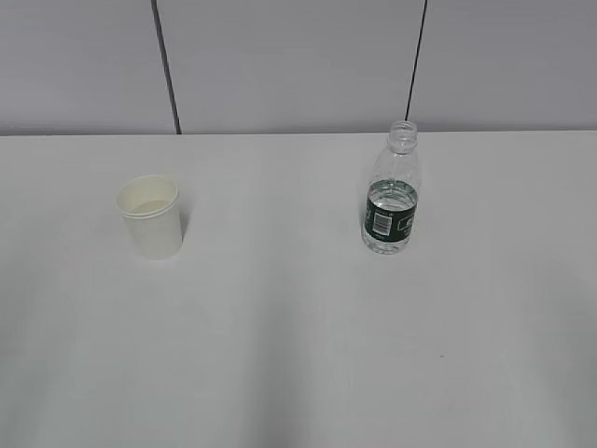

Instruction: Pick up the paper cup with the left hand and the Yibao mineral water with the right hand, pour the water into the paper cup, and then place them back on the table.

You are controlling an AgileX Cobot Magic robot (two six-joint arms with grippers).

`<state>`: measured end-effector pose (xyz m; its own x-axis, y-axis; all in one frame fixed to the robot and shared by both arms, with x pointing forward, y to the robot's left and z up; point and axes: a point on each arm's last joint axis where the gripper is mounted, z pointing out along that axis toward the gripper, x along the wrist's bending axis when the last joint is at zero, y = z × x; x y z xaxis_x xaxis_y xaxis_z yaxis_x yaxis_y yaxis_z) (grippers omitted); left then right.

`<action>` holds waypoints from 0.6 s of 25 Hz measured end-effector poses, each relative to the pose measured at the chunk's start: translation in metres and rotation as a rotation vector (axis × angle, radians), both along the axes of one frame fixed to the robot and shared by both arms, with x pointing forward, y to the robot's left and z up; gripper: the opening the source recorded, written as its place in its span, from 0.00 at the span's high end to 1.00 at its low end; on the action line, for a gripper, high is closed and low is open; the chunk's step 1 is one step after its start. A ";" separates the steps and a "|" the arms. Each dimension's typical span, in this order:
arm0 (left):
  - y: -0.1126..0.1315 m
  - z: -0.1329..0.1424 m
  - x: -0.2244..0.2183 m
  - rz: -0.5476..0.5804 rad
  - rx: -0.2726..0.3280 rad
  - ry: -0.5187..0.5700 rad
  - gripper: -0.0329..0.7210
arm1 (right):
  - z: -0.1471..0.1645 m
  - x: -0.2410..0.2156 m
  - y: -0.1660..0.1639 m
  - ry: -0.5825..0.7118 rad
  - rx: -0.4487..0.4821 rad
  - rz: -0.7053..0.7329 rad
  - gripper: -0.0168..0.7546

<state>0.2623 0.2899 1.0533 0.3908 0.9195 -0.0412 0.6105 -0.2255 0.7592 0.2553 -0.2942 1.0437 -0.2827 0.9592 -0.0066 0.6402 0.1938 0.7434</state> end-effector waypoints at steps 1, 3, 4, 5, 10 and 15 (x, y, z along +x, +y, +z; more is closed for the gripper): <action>0.001 0.000 -0.002 0.026 -0.005 -0.011 0.30 | 0.000 0.000 0.000 0.000 0.000 -0.025 0.30; 0.005 0.001 -0.006 0.100 -0.017 -0.043 0.30 | 0.000 0.001 -0.002 0.000 0.000 -0.109 0.30; 0.006 0.001 -0.008 0.142 -0.021 -0.057 0.30 | 0.000 0.001 -0.003 0.000 0.000 -0.149 0.30; 0.007 0.002 -0.010 0.177 -0.026 -0.074 0.30 | 0.000 0.001 -0.003 -0.001 0.000 -0.197 0.30; 0.011 0.002 -0.024 0.335 -0.042 -0.161 0.30 | 0.001 -0.006 -0.006 -0.050 0.005 -0.374 0.30; 0.011 0.002 -0.034 0.370 -0.053 -0.222 0.30 | 0.001 -0.025 -0.004 -0.178 0.016 -0.399 0.30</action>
<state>0.2282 0.3009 1.0548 0.0396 0.9982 -0.0445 0.4631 0.0211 0.8860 0.2303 -0.2982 1.0445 0.1139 0.9935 -0.0060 0.5240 -0.0549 0.8500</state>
